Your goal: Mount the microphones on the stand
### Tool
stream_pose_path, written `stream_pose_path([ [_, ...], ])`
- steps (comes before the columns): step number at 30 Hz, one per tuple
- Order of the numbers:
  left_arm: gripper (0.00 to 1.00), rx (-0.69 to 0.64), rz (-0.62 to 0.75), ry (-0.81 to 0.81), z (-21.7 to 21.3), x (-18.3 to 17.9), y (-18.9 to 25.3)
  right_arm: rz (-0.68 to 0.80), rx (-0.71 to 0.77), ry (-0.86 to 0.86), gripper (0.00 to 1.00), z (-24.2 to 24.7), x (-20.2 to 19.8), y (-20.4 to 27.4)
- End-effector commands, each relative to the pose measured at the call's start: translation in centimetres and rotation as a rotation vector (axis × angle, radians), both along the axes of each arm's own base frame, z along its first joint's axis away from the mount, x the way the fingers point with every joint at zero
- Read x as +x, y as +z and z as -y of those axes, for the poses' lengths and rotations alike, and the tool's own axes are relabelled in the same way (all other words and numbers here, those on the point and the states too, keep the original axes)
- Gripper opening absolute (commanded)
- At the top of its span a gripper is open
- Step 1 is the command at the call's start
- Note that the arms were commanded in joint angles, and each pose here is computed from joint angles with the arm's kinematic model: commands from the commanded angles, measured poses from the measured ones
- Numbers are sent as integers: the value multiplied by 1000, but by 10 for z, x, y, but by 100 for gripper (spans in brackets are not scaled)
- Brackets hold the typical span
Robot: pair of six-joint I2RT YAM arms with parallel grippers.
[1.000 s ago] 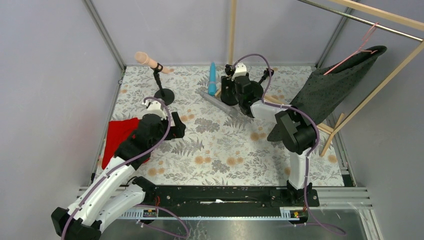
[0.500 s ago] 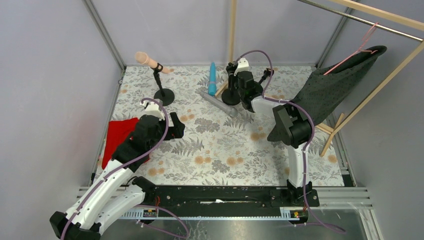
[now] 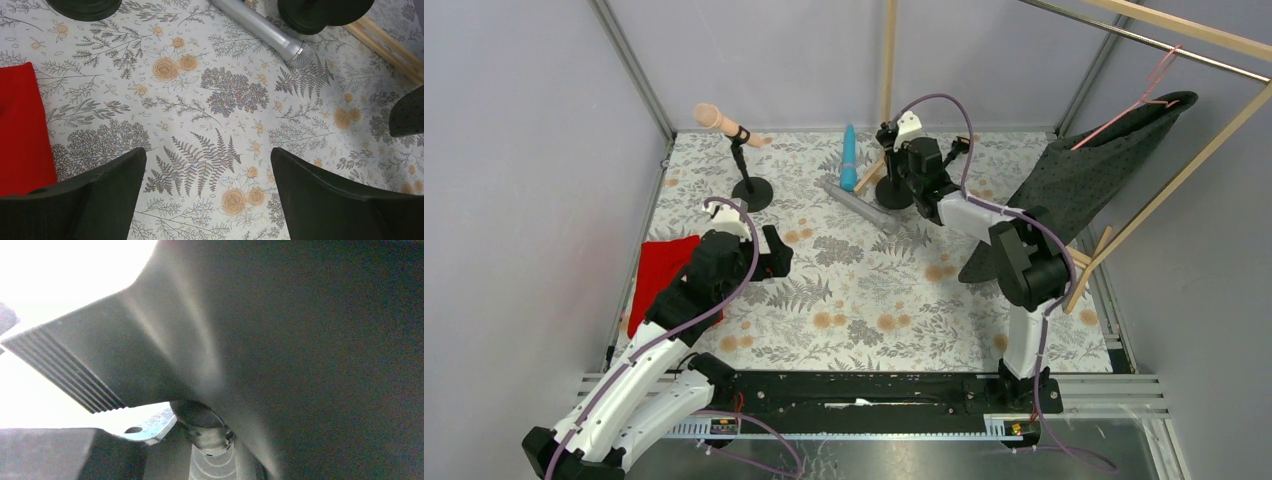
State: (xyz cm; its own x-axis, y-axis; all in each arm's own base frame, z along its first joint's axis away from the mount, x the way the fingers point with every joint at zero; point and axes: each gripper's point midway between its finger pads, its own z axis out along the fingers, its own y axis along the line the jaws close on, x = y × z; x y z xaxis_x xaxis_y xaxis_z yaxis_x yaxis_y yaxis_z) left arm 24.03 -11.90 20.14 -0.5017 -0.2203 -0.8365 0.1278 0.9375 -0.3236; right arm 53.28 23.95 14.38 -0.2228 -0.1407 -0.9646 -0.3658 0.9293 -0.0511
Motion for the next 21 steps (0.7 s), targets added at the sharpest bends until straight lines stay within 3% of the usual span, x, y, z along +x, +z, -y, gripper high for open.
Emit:
stream_pose_path([
  [1, 99, 0, 20, -13, 1, 1, 7, 282, 86, 84, 16, -4, -14, 139],
  [9, 99, -23, 66, 23, -10, -1, 16, 373, 133, 321, 6, -32, -72, 200],
  [15, 99, -49, 124, 45, -18, -3, 28, 299, 65, 441, 6, -94, -118, 174],
  [21, 99, -55, 155, 84, -27, -4, 34, 260, 113, 523, 5, -149, -166, 148],
])
